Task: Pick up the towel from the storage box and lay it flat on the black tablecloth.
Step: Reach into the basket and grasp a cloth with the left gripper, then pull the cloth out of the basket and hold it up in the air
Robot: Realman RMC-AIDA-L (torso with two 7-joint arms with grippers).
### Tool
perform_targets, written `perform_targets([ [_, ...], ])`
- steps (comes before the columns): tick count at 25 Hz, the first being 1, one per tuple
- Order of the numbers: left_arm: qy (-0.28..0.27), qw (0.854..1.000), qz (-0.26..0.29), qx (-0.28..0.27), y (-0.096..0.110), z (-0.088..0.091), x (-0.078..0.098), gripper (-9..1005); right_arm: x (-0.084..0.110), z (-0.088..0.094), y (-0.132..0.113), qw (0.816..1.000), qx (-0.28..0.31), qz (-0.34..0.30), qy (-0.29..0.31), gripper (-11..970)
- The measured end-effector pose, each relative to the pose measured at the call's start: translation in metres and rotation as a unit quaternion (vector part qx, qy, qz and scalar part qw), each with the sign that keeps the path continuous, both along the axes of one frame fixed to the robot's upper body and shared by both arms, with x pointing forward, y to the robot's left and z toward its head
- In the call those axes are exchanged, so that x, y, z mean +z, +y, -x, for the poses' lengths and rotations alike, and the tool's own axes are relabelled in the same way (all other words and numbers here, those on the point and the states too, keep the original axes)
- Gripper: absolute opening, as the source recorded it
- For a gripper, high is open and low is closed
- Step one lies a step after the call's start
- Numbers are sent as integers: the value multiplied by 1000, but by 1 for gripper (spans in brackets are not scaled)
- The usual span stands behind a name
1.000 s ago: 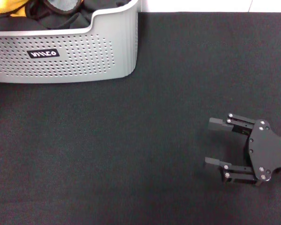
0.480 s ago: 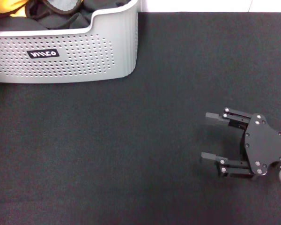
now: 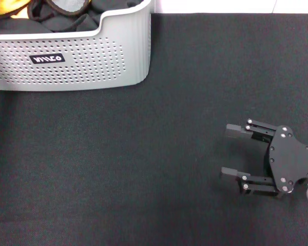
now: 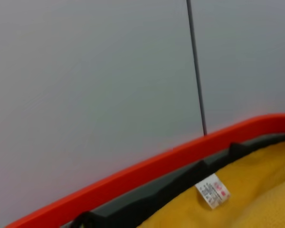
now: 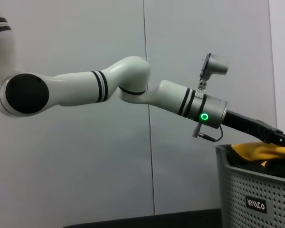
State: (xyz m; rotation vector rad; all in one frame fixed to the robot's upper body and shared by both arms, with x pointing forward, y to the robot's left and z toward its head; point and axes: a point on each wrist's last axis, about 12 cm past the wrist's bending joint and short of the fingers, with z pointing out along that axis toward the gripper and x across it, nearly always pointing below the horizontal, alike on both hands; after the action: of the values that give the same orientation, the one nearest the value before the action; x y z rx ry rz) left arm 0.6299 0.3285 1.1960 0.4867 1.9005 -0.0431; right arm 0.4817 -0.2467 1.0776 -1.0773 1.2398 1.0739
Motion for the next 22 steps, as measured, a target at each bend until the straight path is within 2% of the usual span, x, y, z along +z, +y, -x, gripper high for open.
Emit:
perform_targets([
  [4, 10, 1000, -16, -6, -4, -3, -3, 563, 0, 0, 0, 1000, -2, -1, 0, 725],
  [15, 22, 999, -29, -22, -10, 3, -14, 253, -1, 1, 1, 1000, -2, -3, 0, 721],
  [18, 8, 1000, 1, -24, -12, 5, -10, 177, -1, 2, 1, 1000, -2, -4, 1, 720],
  [22, -40, 995, 81, -35, -8, 16, 0, 103, -2, 2, 0, 1000, -5, -6, 3, 718],
])
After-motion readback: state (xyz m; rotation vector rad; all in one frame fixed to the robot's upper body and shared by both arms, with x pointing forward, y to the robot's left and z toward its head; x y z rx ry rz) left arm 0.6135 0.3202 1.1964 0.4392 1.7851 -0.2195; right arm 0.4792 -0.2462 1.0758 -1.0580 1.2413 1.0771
